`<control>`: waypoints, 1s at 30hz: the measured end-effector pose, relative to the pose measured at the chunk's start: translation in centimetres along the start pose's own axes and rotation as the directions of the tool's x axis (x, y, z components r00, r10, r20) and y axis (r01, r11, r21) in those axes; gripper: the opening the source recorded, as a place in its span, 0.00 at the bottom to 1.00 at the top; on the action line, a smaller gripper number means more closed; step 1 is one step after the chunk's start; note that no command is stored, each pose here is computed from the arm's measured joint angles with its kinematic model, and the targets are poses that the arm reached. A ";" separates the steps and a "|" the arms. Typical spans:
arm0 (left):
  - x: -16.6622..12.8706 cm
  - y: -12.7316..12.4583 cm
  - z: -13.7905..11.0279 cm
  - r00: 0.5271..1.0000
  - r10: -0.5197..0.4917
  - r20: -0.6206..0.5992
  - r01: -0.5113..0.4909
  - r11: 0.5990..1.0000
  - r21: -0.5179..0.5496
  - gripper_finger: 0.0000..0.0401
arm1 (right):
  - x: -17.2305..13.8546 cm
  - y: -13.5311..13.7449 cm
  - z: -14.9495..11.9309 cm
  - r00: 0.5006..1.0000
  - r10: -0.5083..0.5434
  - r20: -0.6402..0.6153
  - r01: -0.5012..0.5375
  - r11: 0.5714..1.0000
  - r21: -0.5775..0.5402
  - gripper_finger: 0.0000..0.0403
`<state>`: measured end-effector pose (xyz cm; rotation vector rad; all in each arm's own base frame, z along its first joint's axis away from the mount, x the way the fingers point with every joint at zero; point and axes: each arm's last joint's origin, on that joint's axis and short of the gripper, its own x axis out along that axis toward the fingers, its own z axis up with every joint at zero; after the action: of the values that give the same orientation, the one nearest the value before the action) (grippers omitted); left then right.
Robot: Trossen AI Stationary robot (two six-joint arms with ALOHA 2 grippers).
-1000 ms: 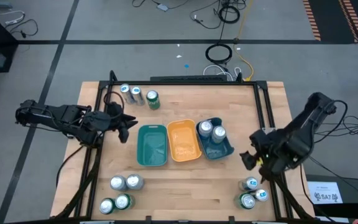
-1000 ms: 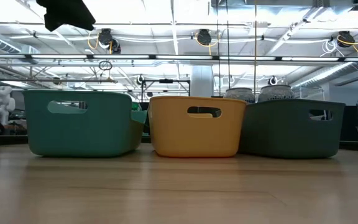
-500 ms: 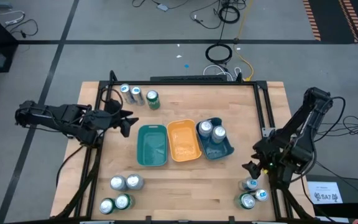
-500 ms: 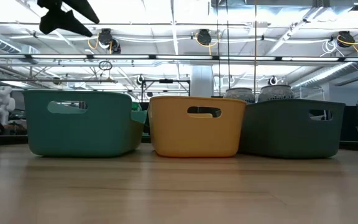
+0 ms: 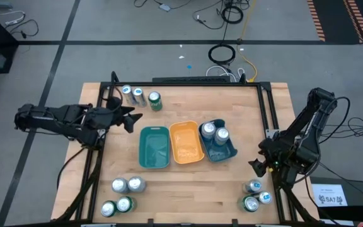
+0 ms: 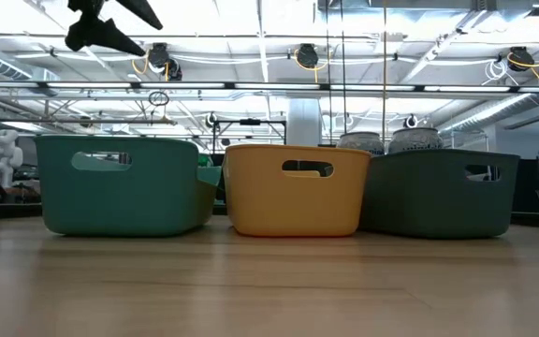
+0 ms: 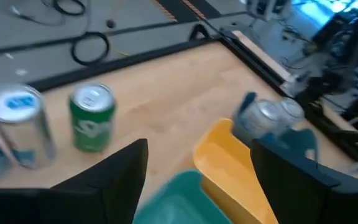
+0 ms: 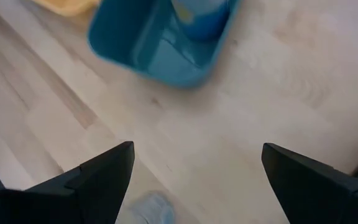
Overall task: Sort soda cans
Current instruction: Put the white and blue soda can into the light blue bin
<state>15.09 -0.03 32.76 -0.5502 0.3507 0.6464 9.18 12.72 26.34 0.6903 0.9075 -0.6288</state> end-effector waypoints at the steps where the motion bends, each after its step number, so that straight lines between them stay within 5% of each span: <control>1: 0.1 0.2 0.2 1.000 0.017 0.006 -0.017 1.000 0.016 0.73 | 0.0 0.0 0.1 1.000 0.008 0.025 -0.008 1.000 0.003 0.86; 9: 1.6 4.4 1.2 0.949 0.311 -0.059 -0.309 0.950 0.037 0.73 | 0.5 0.3 1.1 0.994 0.005 0.111 -0.012 0.998 0.056 0.86; 14: 3.6 7.1 3.0 0.921 0.373 -0.113 -0.366 0.927 0.082 0.73 | 0.7 0.4 1.5 0.993 -0.011 0.119 -0.004 0.992 0.129 0.86; 19: 6.2 10.8 4.4 0.837 0.521 -0.168 -0.527 0.850 0.011 0.73 | 1.0 0.5 2.0 0.992 -0.023 0.126 0.002 0.987 0.164 0.86; 30: 10.8 16.5 5.4 0.808 0.513 -0.291 -0.553 0.830 -0.073 0.74 | 1.3 1.1 2.5 0.992 -0.004 0.127 -0.026 0.973 0.228 0.86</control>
<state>13.23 19.12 25.93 -0.6947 0.7247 1.1637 11.77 11.25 26.56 0.8512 0.7189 -0.7667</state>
